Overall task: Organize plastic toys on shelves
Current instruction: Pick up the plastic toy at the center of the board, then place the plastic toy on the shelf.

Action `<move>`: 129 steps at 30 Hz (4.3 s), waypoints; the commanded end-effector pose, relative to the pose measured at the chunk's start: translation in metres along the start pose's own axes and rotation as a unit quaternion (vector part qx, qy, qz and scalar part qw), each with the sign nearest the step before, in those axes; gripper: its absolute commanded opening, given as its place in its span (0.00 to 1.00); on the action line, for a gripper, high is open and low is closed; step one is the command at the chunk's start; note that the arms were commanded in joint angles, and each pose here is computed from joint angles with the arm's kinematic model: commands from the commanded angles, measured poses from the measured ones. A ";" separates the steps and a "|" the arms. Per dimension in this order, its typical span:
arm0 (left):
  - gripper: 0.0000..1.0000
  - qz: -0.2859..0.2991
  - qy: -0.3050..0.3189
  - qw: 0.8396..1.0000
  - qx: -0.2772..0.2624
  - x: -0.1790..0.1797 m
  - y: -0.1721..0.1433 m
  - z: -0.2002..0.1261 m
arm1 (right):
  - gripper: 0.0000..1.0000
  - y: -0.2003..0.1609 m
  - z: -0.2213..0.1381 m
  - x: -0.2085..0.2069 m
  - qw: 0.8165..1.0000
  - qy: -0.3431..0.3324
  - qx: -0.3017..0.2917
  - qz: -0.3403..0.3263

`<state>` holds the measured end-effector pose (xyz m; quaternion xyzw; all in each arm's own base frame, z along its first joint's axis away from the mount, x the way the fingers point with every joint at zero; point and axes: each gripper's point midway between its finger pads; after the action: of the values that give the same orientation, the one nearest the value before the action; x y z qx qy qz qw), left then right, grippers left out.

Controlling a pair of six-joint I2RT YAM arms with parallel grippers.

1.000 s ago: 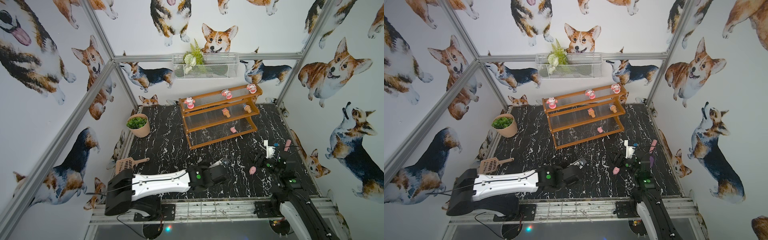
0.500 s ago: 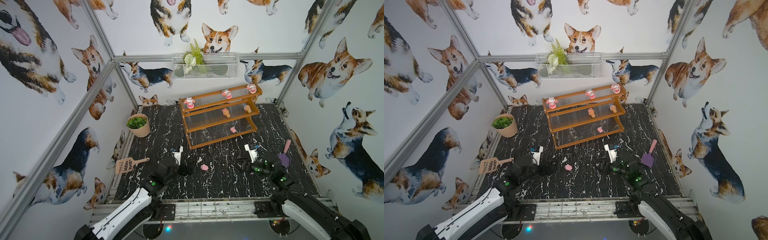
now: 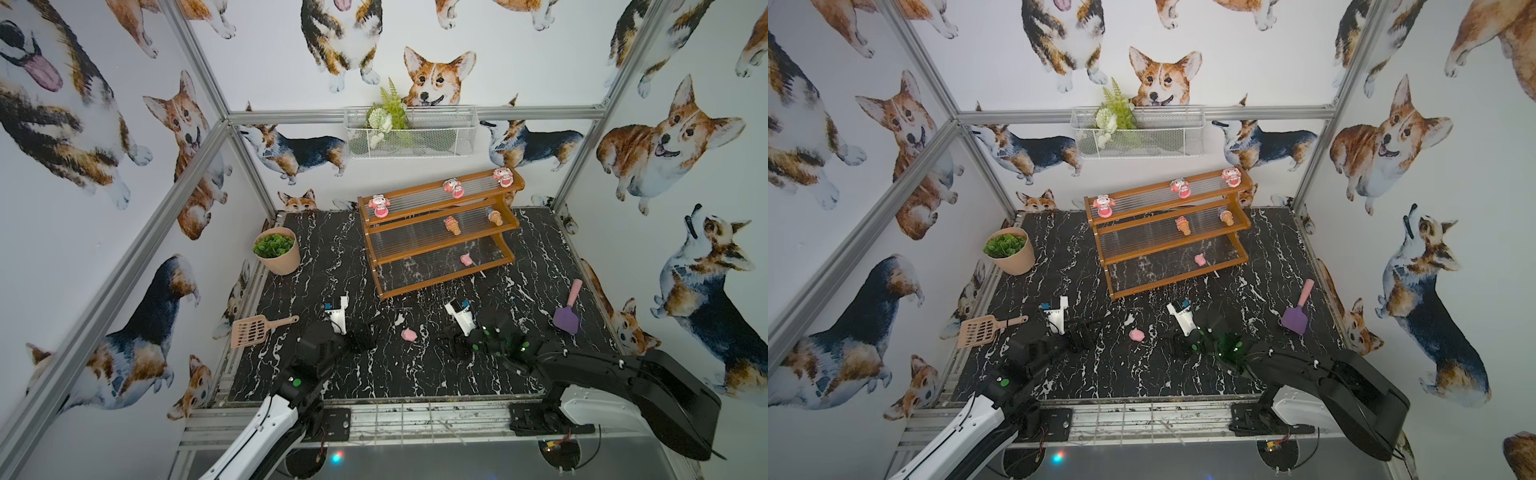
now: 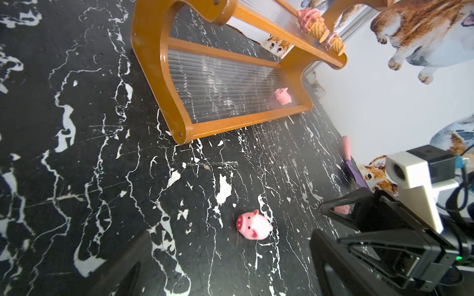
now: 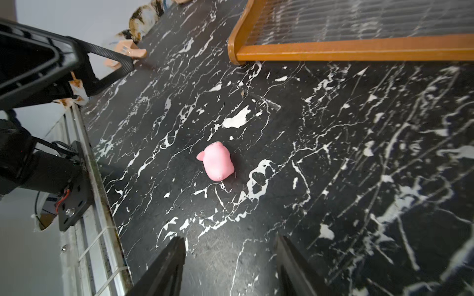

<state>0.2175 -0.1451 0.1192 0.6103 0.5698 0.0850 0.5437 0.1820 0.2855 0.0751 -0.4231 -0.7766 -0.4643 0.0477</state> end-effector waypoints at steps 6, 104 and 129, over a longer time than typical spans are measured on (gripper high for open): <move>0.99 -0.011 0.004 1.000 0.005 0.006 -0.006 0.000 | 0.56 0.010 0.059 0.005 0.999 -0.004 0.029 -0.032; 0.99 -0.019 -0.023 1.000 -0.007 -0.004 -0.001 -0.004 | 0.29 0.137 0.081 -0.171 0.957 -0.224 -0.110 0.148; 0.98 -0.027 -0.094 0.995 -0.017 -0.027 0.001 -0.008 | 0.44 0.129 0.020 -0.106 0.973 -0.138 -0.140 0.116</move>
<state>0.2066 -0.1503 0.1217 0.5948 0.5628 0.0455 0.5722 0.3625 0.2601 0.0871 -0.5964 -0.6437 -0.4729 -0.0792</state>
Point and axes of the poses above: each gripper's point midway between its finger pads, its own z axis out along the fingers, its own x axis along the line the jaws close on, y = z × x, and after that the axes turned 5 degrees about z, right-handed
